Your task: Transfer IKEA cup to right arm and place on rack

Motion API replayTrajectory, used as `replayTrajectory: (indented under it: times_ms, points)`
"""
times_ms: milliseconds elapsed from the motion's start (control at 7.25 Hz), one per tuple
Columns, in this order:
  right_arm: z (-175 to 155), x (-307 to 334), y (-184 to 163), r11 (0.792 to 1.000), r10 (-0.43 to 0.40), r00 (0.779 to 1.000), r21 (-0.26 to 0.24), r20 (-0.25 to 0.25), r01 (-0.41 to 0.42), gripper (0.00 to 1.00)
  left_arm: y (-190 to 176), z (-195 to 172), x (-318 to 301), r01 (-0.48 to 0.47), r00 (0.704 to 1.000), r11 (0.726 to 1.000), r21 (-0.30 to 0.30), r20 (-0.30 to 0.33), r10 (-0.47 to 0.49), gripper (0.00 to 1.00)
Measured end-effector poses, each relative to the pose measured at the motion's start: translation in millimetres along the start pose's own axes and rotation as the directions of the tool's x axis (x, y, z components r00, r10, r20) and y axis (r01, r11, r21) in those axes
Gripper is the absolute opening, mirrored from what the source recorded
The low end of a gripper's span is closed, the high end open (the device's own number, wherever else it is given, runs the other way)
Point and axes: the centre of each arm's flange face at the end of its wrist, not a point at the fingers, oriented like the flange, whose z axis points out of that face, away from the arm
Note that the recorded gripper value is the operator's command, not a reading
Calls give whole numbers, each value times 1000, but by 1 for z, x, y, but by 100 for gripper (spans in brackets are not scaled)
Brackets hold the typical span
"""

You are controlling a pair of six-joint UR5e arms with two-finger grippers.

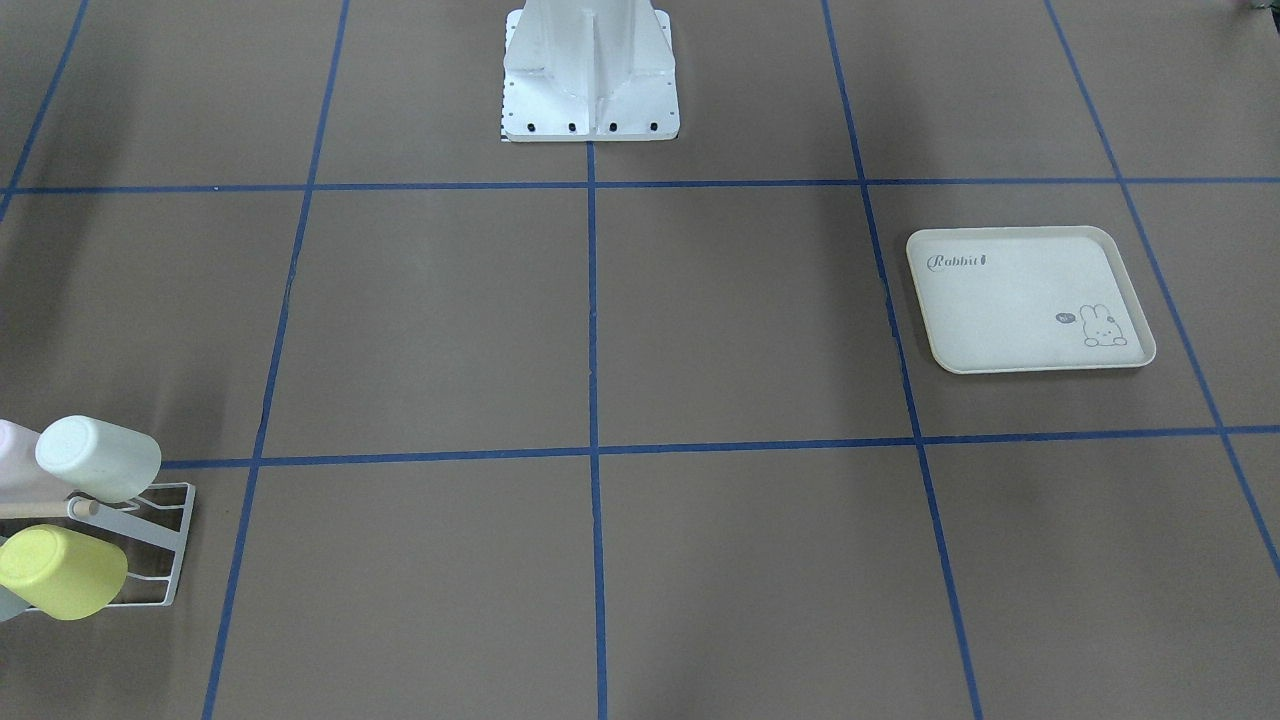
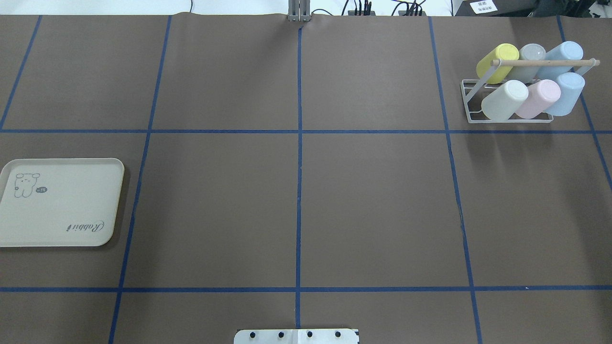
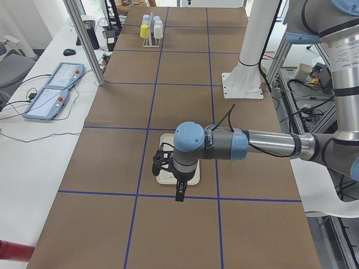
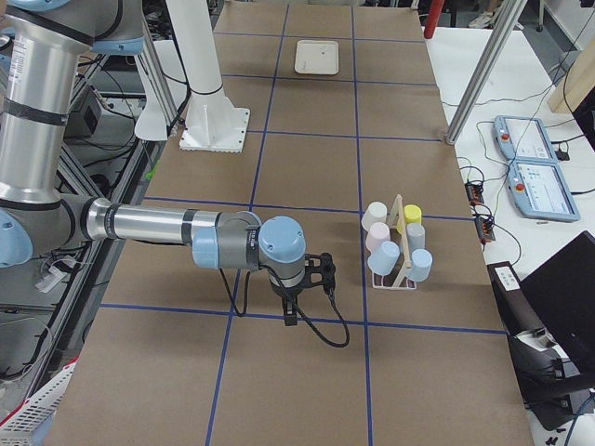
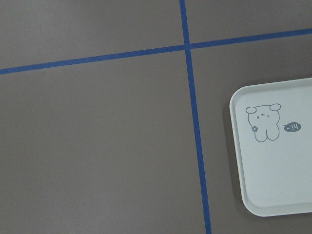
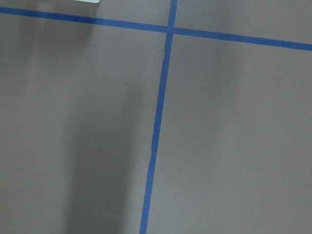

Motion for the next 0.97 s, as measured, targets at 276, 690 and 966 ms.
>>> replayTrajectory:
  times_ms: [276, 690, 966]
  points:
    - [-2, -3, -3, 1000, -2, 1000, 7, 16, 2, 100, 0, 0, 0, 1, 1000, 1000, -1, 0, -1, 100]
    - [-3, -7, -7, 1000, 2, 1000, 17, 31, -2, 100, 0, 0, 0, 1, 1000, 1000, 0, 1, -1, 100]
    - [-6, -12, -10, 998, 33, 998, 44, 56, -35, 100, 0, 0, -1, 1, 1000, 1000, -1, 1, -1, 100]
